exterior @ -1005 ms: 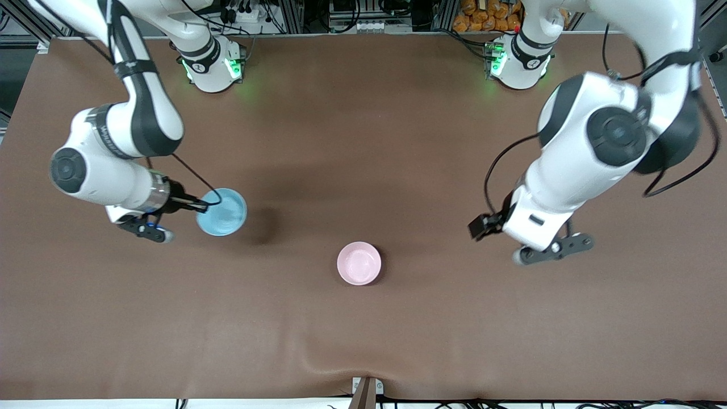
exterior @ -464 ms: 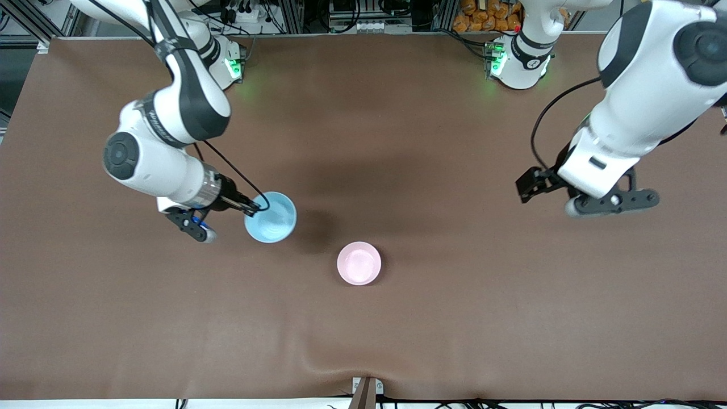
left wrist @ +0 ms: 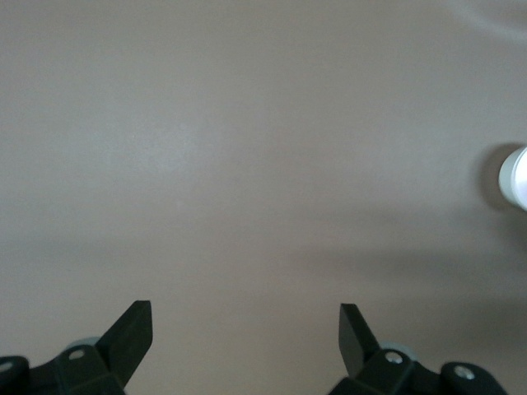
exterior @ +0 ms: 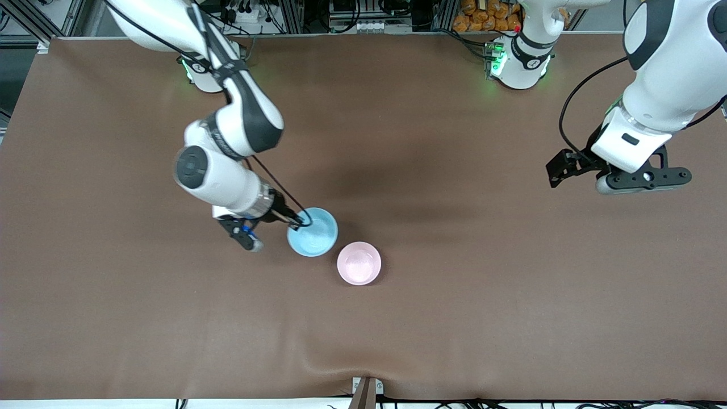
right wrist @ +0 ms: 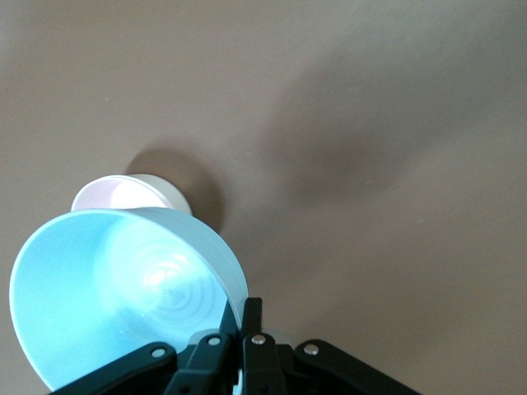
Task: Stack pink and blue bowls on white bowl
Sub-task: 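Lower the blue bowl into the pink bowl and open the right gripper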
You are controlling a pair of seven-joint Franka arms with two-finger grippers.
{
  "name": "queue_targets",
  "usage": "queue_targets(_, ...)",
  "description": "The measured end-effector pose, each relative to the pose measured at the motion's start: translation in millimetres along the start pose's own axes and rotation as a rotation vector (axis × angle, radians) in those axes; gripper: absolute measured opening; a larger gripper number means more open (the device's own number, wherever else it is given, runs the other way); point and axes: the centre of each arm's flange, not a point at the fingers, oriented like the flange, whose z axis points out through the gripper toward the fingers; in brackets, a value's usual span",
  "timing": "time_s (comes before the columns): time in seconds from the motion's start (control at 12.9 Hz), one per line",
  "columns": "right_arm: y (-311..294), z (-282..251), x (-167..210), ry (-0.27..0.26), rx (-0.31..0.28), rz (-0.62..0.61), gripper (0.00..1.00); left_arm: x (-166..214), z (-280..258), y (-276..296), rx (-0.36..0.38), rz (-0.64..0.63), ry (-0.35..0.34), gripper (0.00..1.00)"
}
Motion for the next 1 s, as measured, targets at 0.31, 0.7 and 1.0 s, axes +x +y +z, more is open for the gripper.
queue_targets(0.31,-42,49,-24,0.008,0.019,0.077,0.03,2,-3,-48,0.013,0.019,-0.023,1.00)
queue_targets(0.7,-49,83,-29,0.037,0.056,0.082,0.03,-12,-41,-37,0.018,0.031,-0.016,1.00)
queue_targets(1.0,-50,89,-25,0.059,0.075,0.078,0.03,-14,-47,-29,0.018,0.042,-0.014,1.00)
